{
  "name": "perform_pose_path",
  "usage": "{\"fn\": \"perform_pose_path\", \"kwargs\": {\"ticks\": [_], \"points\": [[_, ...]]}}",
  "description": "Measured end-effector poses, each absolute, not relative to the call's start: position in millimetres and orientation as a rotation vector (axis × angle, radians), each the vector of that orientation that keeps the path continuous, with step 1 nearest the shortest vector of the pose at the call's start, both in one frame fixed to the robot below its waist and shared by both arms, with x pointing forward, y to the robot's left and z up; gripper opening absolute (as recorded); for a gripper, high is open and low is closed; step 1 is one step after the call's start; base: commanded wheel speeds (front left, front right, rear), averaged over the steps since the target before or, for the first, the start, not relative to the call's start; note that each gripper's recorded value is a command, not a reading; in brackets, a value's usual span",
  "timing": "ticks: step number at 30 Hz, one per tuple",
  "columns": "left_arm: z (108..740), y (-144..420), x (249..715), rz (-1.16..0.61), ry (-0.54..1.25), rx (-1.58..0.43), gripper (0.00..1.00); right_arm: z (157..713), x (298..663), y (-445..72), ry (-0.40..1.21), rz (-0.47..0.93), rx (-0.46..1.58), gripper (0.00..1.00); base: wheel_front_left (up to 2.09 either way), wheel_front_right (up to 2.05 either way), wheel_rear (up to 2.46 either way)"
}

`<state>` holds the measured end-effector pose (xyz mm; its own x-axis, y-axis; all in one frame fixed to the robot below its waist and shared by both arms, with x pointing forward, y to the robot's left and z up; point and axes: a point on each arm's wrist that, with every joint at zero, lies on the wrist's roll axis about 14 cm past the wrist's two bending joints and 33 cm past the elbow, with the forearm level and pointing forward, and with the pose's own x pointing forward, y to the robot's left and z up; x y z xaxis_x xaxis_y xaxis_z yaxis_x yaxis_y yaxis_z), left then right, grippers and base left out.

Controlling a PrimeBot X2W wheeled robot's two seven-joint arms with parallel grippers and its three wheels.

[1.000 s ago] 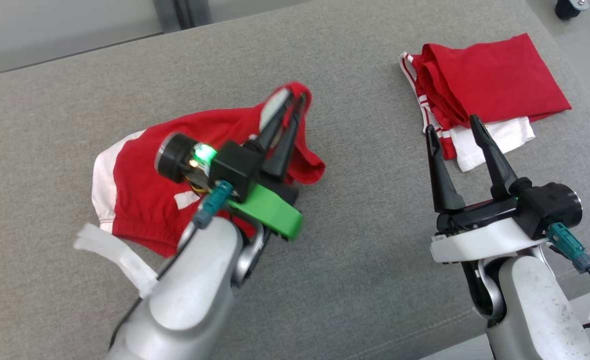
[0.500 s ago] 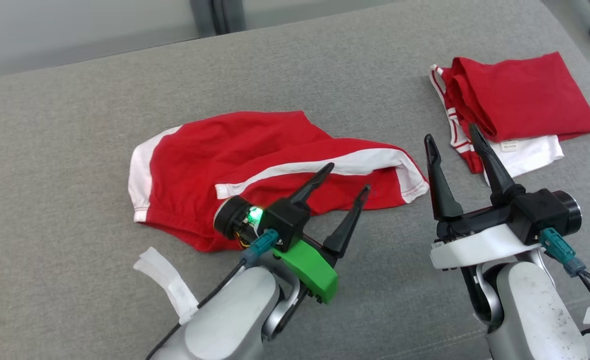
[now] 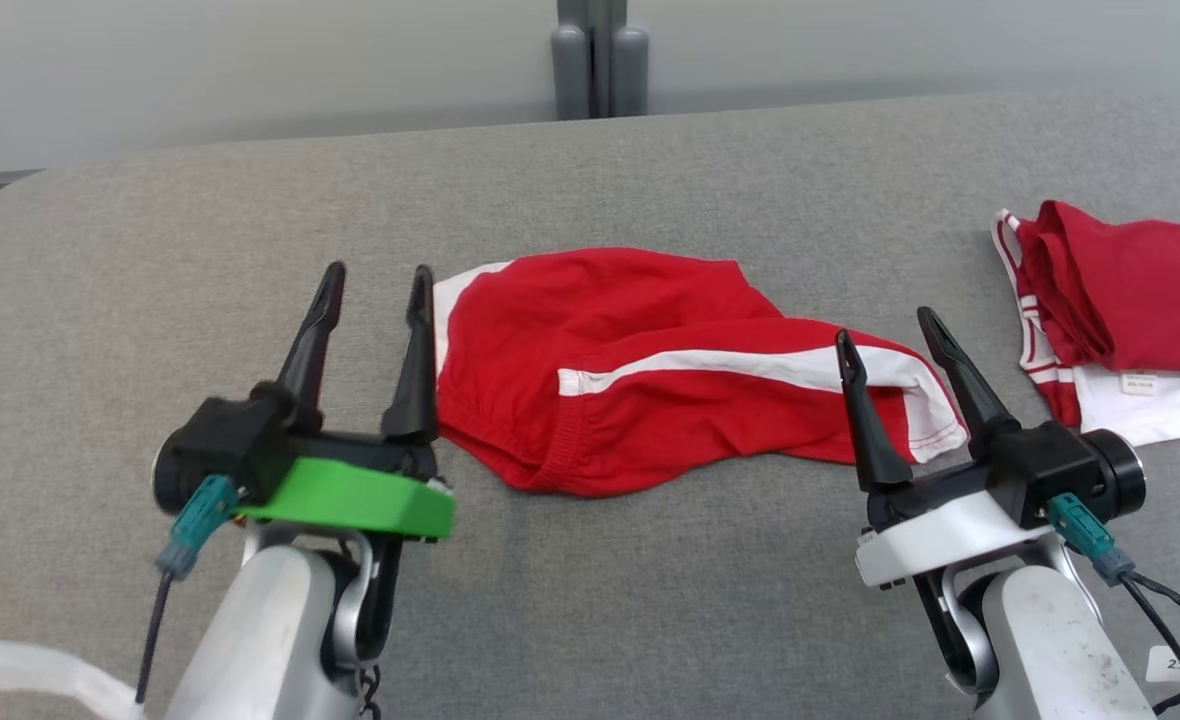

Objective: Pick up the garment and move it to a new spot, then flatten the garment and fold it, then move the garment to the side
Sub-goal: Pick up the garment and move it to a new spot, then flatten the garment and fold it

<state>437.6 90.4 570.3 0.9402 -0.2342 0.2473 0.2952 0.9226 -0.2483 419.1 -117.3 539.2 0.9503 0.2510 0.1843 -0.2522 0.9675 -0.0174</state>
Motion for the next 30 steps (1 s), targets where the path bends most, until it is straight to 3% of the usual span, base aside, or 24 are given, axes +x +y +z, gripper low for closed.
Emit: {"fn": "perform_pose_path", "kwargs": {"ticks": [11,30], "points": [[541.8,170.1,385.7,-0.048,-0.187,-0.311,1.0,541.9,411.0,-92.0,-0.19,0.326,0.024,1.0,0.0,0.0,0.0],[527.3,152.8,380.9,-0.109,-0.143,-0.325,1.0,541.4,404.1,-98.7,-0.187,0.308,0.044,1.0,0.0,0.0,0.0]]}}
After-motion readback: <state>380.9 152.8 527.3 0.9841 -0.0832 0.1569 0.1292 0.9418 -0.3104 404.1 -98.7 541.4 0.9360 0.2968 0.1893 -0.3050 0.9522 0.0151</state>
